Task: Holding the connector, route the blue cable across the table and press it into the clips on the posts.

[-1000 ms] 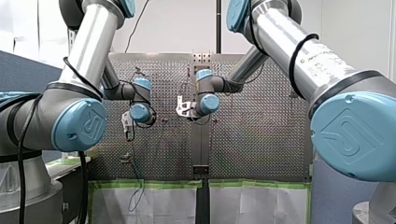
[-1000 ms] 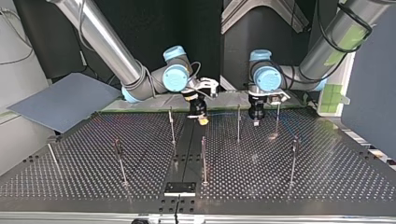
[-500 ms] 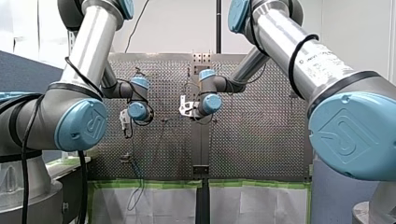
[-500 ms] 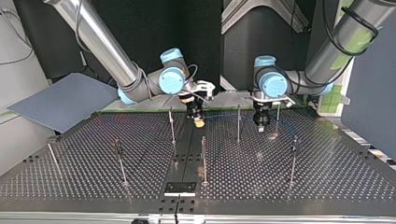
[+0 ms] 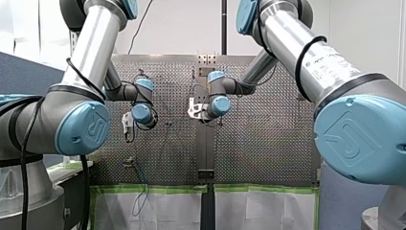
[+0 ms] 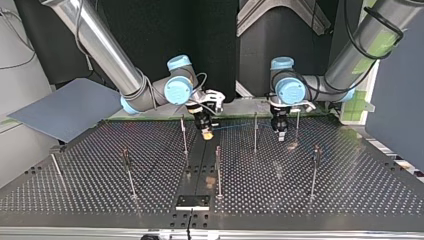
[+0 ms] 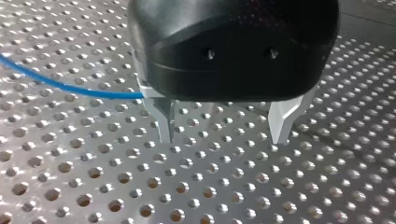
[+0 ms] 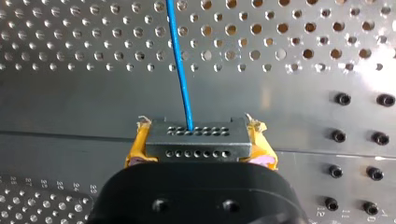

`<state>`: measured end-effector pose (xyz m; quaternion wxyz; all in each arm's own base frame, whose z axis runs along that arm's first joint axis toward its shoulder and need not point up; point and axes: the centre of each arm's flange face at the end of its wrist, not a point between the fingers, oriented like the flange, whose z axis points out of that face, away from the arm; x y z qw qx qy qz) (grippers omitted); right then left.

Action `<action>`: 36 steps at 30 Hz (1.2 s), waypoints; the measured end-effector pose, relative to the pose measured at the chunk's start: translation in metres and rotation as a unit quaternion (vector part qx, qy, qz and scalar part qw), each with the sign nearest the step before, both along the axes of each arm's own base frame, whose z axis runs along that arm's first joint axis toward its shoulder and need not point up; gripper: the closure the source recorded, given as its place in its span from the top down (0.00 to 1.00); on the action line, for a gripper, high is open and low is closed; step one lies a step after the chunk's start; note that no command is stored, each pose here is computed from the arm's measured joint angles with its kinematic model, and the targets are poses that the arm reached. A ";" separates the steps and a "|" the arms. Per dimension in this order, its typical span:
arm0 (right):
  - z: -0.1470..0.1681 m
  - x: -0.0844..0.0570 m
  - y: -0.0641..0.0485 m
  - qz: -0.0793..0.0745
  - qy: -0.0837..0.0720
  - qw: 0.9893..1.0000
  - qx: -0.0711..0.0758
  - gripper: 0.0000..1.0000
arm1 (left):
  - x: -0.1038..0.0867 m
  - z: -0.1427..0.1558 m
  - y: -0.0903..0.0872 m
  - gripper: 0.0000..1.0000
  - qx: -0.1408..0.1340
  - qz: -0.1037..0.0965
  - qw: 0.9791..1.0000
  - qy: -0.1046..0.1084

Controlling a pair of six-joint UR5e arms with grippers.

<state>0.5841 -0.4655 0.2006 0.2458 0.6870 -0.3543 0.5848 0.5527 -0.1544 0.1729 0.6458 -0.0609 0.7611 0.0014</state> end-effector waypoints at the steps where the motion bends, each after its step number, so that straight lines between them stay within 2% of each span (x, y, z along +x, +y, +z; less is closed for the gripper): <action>1: 0.000 -0.001 -0.001 -0.001 0.000 1.000 0.001 0.00 | -0.001 -0.001 0.000 1.00 0.004 0.002 1.000 0.004; 6: -0.001 -0.006 -0.005 -0.005 0.003 1.000 0.004 0.00 | -0.010 0.000 -0.005 1.00 0.018 0.010 1.000 0.021; 10: -0.001 -0.009 -0.009 -0.008 0.005 1.000 0.006 0.00 | -0.022 0.006 -0.016 1.00 0.021 0.012 0.999 0.030; 16: -0.003 -0.016 -0.012 -0.012 0.015 1.000 0.012 0.00 | -0.048 0.017 -0.034 1.00 0.019 0.014 0.999 0.044; 23: -0.004 -0.017 -0.013 -0.010 0.019 1.000 0.013 0.00 | -0.087 0.018 -0.052 1.00 0.041 0.011 0.996 0.075; 28: -0.004 -0.016 -0.012 -0.005 0.018 1.000 0.014 0.00 | -0.116 0.023 -0.062 1.00 0.053 0.010 0.994 0.091; 32: -0.004 -0.016 -0.012 -0.004 0.017 1.000 0.014 0.00 | -0.131 0.031 -0.070 1.00 0.053 -0.005 0.995 0.090; 36: -0.003 -0.016 -0.012 -0.004 0.017 1.000 0.013 0.00 | -0.140 0.043 -0.084 1.00 0.038 -0.030 0.996 0.071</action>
